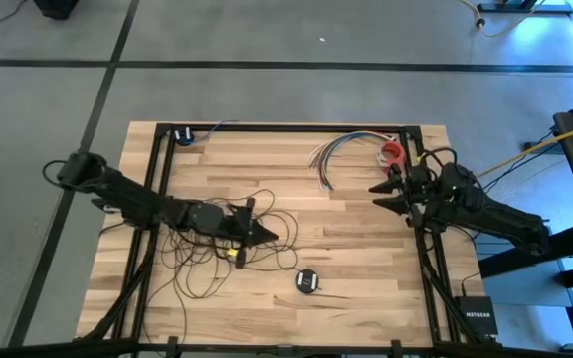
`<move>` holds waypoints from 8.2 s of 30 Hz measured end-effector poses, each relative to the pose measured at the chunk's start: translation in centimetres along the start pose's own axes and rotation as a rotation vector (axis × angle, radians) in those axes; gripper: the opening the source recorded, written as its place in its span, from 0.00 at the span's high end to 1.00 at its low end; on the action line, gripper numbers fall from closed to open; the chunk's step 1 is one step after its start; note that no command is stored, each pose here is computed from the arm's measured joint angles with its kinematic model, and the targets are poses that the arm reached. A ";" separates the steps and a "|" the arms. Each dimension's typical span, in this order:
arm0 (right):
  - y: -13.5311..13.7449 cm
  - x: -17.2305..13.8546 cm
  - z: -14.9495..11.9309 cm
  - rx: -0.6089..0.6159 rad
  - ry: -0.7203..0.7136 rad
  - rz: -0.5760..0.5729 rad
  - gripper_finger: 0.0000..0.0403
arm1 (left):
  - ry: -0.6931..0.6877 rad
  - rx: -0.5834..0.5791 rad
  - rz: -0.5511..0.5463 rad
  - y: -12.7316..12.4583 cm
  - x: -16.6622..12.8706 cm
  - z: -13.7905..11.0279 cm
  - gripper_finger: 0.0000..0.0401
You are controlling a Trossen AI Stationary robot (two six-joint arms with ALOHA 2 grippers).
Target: Coiling cords
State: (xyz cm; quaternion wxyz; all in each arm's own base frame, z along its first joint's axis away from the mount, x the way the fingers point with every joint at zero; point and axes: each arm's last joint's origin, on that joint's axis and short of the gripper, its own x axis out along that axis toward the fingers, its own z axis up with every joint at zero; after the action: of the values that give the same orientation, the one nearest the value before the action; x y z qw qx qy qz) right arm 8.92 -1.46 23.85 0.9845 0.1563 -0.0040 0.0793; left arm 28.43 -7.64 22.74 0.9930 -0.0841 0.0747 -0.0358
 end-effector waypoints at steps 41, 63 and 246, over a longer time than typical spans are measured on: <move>4.7 3.8 -0.4 -0.095 0.212 0.091 0.55 | 0.373 0.488 -0.043 -9.5 9.6 -1.1 0.54; 4.3 3.8 -0.6 -0.139 0.211 -0.031 0.55 | 0.490 0.917 0.122 -11.1 11.8 -11.0 0.62; 9.6 12.2 -2.0 -0.509 0.286 -0.096 0.98 | 0.369 -0.156 0.238 -7.9 12.1 -8.7 0.85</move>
State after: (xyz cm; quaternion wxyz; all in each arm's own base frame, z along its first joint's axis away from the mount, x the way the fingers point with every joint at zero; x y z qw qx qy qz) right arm 19.44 10.10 25.27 0.9853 -0.1082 0.1225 0.0503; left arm 38.55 -17.81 13.92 0.9502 -0.1433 0.2669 0.0728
